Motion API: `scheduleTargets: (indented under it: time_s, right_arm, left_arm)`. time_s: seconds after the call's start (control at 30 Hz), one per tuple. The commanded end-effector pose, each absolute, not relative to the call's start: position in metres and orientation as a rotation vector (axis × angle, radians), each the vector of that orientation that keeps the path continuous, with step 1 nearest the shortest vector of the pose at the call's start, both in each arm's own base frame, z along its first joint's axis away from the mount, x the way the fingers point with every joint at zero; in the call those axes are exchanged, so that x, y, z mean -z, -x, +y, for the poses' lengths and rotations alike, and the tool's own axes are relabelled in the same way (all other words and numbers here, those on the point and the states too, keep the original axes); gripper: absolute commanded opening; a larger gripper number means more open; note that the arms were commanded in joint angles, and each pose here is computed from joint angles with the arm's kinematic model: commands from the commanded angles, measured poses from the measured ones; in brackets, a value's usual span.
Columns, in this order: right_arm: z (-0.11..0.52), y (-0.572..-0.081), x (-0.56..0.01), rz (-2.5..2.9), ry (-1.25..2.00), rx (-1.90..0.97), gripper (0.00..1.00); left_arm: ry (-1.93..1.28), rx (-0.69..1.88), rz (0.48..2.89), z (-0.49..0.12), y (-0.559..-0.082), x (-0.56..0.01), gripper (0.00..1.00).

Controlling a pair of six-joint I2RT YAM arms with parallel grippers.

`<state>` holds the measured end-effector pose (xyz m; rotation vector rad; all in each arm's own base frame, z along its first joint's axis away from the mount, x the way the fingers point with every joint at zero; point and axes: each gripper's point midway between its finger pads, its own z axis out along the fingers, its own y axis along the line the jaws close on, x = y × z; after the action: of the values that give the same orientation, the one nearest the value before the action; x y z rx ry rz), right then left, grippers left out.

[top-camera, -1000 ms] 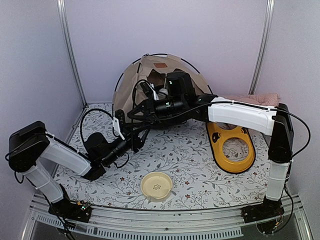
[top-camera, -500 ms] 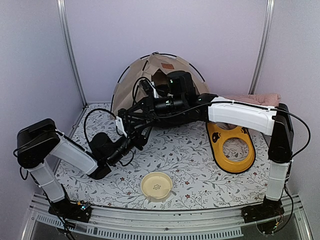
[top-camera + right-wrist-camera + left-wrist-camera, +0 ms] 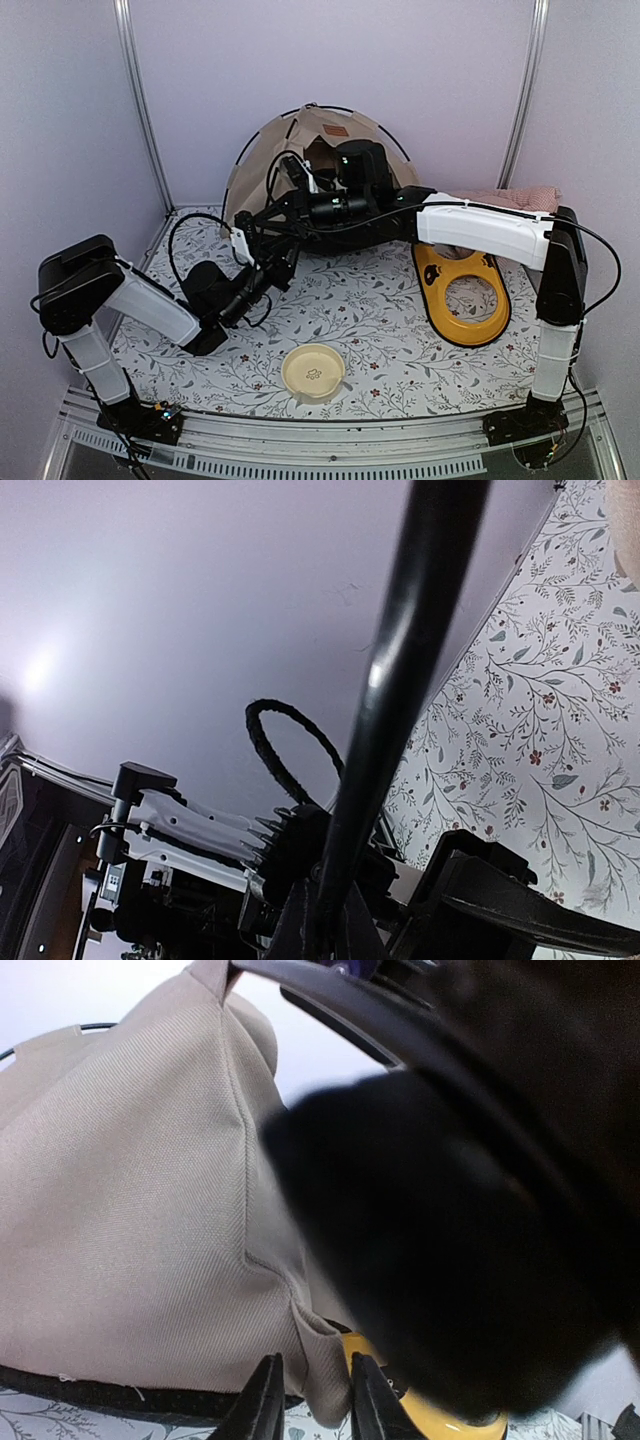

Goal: Set up the pet tent

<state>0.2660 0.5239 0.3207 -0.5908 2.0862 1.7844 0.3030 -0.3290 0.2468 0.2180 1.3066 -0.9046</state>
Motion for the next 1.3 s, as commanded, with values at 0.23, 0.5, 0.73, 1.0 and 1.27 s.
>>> scheduleTargets:
  time_s: [0.23,0.5,0.73,1.0,1.27]
  right_arm:
    - [0.528,-0.264,-0.337,1.995,0.635,-1.799,0.0]
    - [0.498,-0.304,-0.328,2.013,0.537,-1.627,0.0]
    - [0.479,-0.342,-0.322,1.993,0.462,-1.507,0.0]
    - [0.469,-0.369,-0.314,1.979,0.408,-1.391,0.0]
    - [0.465,-0.379,-0.311,1.954,0.383,-1.349,0.0]
  left_arm:
    - [-0.221,0.907,1.303,-0.334,-0.306,-0.247,0.04]
    - [-0.283,0.914,1.365,-0.324,-0.284,-0.227,0.0]
    - [-0.399,0.882,1.488,-0.318,-0.248,-0.192,0.0]
    - [-0.441,0.802,1.601,-0.301,-0.231,-0.166,0.0]
    - [-0.559,0.733,1.634,-0.306,-0.218,-0.16,0.0]
